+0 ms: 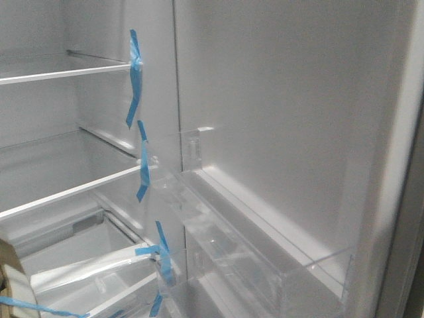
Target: Close fridge door
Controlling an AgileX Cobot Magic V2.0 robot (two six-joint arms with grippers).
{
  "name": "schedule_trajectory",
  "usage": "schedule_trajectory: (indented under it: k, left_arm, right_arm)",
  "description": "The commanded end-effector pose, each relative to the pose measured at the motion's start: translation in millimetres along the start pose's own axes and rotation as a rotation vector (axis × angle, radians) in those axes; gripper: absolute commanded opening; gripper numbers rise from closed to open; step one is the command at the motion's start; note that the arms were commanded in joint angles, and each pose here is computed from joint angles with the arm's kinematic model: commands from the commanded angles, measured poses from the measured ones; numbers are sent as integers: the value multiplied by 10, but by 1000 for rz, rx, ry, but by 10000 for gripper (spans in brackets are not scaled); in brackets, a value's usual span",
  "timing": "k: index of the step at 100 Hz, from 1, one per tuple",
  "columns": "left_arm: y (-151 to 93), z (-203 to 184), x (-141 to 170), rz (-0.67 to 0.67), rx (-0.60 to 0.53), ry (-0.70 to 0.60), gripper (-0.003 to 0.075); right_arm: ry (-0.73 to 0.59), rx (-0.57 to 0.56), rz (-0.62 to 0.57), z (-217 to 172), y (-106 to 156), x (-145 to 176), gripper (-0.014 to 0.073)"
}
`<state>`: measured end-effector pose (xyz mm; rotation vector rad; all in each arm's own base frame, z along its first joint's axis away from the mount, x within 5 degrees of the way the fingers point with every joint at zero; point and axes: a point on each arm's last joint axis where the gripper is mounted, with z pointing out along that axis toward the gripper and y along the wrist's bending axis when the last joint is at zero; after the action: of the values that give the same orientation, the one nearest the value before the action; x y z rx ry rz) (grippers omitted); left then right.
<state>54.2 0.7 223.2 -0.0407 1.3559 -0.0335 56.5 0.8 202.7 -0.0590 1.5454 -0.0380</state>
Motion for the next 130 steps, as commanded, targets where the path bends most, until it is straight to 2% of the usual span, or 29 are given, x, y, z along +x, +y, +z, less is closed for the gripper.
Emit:
schedule_trajectory:
  k: [1,104,121,130]
  left_arm:
    - [3,-14,47,-6,2,-47,-20]
    - [3,-14,47,-6,2,-47,-20]
    - [3,-14,47,-6,2,-47,-20]
    - [3,-14,47,-6,2,-47,-20]
  right_arm:
    - [-74,7,-13,-11,-1,-12,-73]
    - [-74,7,-13,-11,-1,-12,-73]
    - [-167,11,-13,-22,-4,-100,-73]
    - [-204,13,36,-28,-11,-133,-73]
